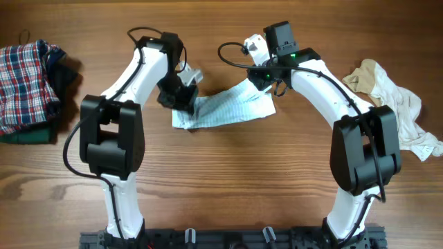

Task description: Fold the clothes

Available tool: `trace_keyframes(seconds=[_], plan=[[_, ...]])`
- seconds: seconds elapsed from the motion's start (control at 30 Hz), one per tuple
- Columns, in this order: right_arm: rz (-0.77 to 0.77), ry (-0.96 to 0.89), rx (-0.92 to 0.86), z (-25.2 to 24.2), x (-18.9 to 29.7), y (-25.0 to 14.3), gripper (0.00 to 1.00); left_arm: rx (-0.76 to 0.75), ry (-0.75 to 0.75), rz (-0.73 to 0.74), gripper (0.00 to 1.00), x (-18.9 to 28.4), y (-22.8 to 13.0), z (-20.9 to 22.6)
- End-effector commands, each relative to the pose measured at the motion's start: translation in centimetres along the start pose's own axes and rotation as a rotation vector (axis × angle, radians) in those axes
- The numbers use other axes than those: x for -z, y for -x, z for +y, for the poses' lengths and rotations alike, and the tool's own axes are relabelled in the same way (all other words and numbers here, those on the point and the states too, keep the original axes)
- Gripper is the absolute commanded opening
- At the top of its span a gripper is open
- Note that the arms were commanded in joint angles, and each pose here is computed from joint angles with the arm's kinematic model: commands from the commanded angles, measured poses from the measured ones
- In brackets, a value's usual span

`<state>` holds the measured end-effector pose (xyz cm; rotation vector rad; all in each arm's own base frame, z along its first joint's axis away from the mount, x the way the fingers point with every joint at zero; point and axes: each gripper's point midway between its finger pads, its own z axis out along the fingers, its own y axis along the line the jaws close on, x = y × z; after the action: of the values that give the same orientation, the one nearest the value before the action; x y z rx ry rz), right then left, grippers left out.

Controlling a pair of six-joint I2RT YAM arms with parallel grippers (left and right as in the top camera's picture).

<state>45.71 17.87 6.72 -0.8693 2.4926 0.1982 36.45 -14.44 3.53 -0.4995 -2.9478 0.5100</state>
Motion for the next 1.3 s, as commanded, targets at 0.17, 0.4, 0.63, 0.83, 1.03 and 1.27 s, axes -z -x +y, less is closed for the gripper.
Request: trace_keyframes(seconds=[0.17,0.4,0.63,0.83,1.03,1.27], plan=[[-0.032,-0.028,-0.003,-0.4,1.2,1.2,0.43,0.133,-0.017,-0.062,0.04,-0.9,0.7,-0.1],[-0.033,-0.027,-0.003,-0.4,1.2,1.2,0.43,0.159,-0.019,0.013,0.05,-3.1,-1.9,0.4],[-0.089,-0.042,-0.139,-1.0,0.7,2.5,0.67,0.145,-0.018,-0.028,0.06,-3.3,-0.9,0.6],[-0.065,-0.032,-0.148,-1.2,-3.3,1.3,0.70,0.146,-0.019,-0.025,0.06,-3.3,-1.0,0.6],[-0.039,-0.024,-0.177,-1.1,-5.3,0.3,0.69,0.146,-0.018,-0.024,0.06,-3.3,-1.0,0.6],[0.019,-0.011,-0.184,-0.5,-5.6,-1.4,0.63,0.146,-0.018,-0.023,0.07,-3.3,-1.1,0.6]])
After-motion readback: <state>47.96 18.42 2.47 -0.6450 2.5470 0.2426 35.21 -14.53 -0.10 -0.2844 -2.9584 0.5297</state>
